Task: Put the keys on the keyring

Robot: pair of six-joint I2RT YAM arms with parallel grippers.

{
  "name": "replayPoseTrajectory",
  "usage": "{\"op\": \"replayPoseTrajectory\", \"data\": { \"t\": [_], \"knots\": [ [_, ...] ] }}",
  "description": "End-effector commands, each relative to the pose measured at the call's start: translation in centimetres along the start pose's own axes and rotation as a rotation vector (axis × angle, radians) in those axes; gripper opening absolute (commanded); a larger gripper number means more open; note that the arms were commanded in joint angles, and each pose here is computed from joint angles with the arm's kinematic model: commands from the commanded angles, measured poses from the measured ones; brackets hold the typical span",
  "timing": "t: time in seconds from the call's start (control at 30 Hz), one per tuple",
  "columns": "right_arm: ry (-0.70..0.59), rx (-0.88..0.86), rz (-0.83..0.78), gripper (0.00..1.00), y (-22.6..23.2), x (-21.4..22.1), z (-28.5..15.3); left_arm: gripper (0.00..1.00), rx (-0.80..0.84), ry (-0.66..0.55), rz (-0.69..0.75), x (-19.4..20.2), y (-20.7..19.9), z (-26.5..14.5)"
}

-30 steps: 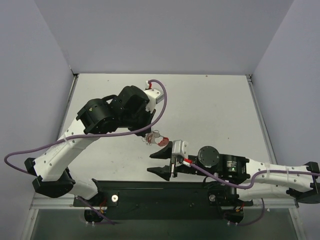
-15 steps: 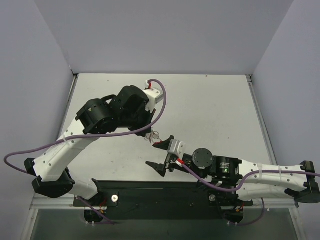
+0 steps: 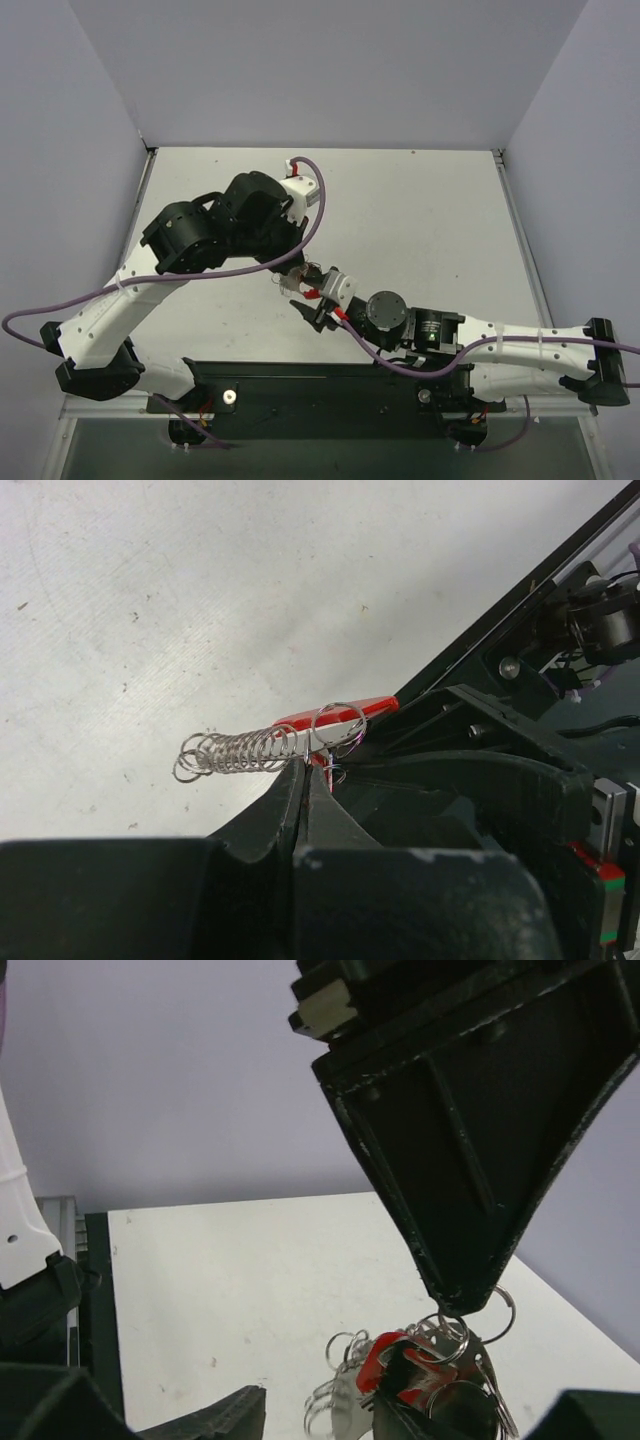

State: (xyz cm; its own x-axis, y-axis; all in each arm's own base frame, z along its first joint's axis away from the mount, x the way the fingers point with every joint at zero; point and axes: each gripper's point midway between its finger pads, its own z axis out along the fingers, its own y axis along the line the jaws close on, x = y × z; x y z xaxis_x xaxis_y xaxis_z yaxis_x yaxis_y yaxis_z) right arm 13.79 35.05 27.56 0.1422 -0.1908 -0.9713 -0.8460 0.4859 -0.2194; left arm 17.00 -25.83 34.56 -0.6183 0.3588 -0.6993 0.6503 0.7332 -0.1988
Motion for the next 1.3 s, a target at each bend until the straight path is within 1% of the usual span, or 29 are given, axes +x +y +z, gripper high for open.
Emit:
{"op": "replayPoseTrajectory", "data": {
  "t": [0.0, 0.13, 0.17, 0.4, 0.5, 0.57, 0.6, 0.63, 0.67, 1.27],
  "knots": [
    [-0.135, 0.109, 0.056, 0.42, -2.8, -4.4, 0.2, 0.00, 0.071, -0.093, -0.013, -1.6, -1.3, -1.1],
    [-0.167, 0.133, 0.099, 0.40, -3.7, -4.9, 0.2, 0.00, 0.093, -0.084, -0.009, -1.4, -1.7, -1.1],
    [-0.170, 0.138, 0.108, 0.37, -3.9, -5.0, 0.3, 0.00, 0.094, -0.085, -0.006, -1.4, -1.7, -1.0],
    [-0.179, 0.173, 0.187, 0.31, -5.4, -4.7, 0.7, 0.00, 0.127, -0.084, -0.005, -1.4, -2.3, -0.9],
    [-0.204, 0.191, 0.218, 0.26, -6.1, -5.0, 0.5, 0.00, 0.123, -0.085, -0.004, -1.3, -2.2, -1.0],
    [-0.201, 0.191, 0.226, 0.17, -6.4, -4.7, 0.6, 0.00, 0.122, -0.084, -0.003, -1.2, -2.2, -0.9],
    [-0.204, 0.188, 0.232, 0.12, -6.4, -4.7, 0.5, 0.00, 0.122, -0.089, -0.004, -1.2, -2.1, -1.0],
    [-0.197, 0.184, 0.234, 0.03, -6.3, -4.6, 0.6, 0.00, 0.122, -0.089, -0.003, -1.2, -2.1, -1.0],
    [-0.196, 0.182, 0.233, 0.00, -6.3, -4.5, 0.6, 0.00, 0.117, -0.087, -0.005, -1.2, -2.0, -1.0],
    [-0.153, 0.206, 0.231, 0.00, -7.0, -3.2, 0.1, 0.00, 0.080, -0.096, 0.003, -1.0, -1.2, -3.0]
  ]
}}
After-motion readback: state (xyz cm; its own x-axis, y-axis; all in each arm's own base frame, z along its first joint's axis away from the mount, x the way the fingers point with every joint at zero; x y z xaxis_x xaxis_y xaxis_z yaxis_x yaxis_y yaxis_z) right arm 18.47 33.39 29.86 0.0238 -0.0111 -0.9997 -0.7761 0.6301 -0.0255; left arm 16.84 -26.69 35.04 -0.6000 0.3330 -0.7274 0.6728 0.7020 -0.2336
